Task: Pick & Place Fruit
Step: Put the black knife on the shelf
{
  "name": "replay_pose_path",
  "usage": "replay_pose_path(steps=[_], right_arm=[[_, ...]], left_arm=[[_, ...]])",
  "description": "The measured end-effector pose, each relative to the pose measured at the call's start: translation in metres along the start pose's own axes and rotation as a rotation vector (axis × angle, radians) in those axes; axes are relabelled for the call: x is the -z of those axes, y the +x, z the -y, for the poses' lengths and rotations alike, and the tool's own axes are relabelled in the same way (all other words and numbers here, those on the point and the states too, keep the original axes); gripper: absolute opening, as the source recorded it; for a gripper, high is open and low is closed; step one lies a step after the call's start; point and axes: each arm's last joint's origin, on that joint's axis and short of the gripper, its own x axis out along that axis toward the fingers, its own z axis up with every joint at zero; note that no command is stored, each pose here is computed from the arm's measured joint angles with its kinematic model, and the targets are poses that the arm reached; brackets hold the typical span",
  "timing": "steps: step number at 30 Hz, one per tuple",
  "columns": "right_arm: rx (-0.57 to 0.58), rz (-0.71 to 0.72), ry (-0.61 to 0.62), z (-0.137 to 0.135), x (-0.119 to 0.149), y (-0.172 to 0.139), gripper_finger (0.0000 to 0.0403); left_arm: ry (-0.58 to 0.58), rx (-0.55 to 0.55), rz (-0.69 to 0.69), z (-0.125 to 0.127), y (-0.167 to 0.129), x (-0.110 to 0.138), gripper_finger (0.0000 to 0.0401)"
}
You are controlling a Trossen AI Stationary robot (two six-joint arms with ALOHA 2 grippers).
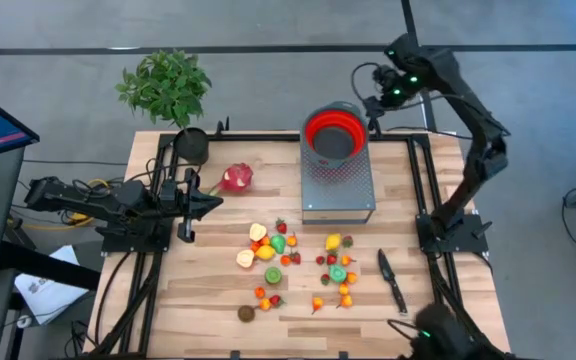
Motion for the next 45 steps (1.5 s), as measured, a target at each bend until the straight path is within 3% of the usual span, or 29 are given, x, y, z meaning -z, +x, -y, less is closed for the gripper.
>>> replay_pose_path(steps=[5, 12, 18, 23, 30, 45], right_arm=[[0.005, 0.108, -0.126, -0.012, 0.019, -0.040, 0.0191], [-0.020, 0.183, -0.253, -0.037, 0.045, -0.072, 0.0141], [-0.062, 0.078, -0.220, -0.053, 0.075, -0.086, 0.0087], [-0.110, 0.076, -0.198, -0.068, 0.100, -0.092, 0.0044], [-0.175, 0.023, -0.142, -0.080, 0.143, -0.089, 0.0003], [-0.294, -0.198, -0.121, -0.118, 0.200, -0.026, 0.0002]], left_arm=[[0.000, 0.000, 0.001, 0.000, 0.000, 0.000, 0.0003], [-0.002, 0.000, 0.007, 0.000, 0.000, -0.001, 0.0003], [-0.002, 0.000, 0.009, 0.000, 0.000, -0.001, 0.0003], [-0.004, 0.000, 0.016, 0.000, 0.000, -0.002, 0.0003], [-0.005, 0.001, 0.021, 0.000, 0.000, -0.002, 0.0003], [-0.007, 0.001, 0.026, 0.000, 0.000, -0.003, 0.0003]])
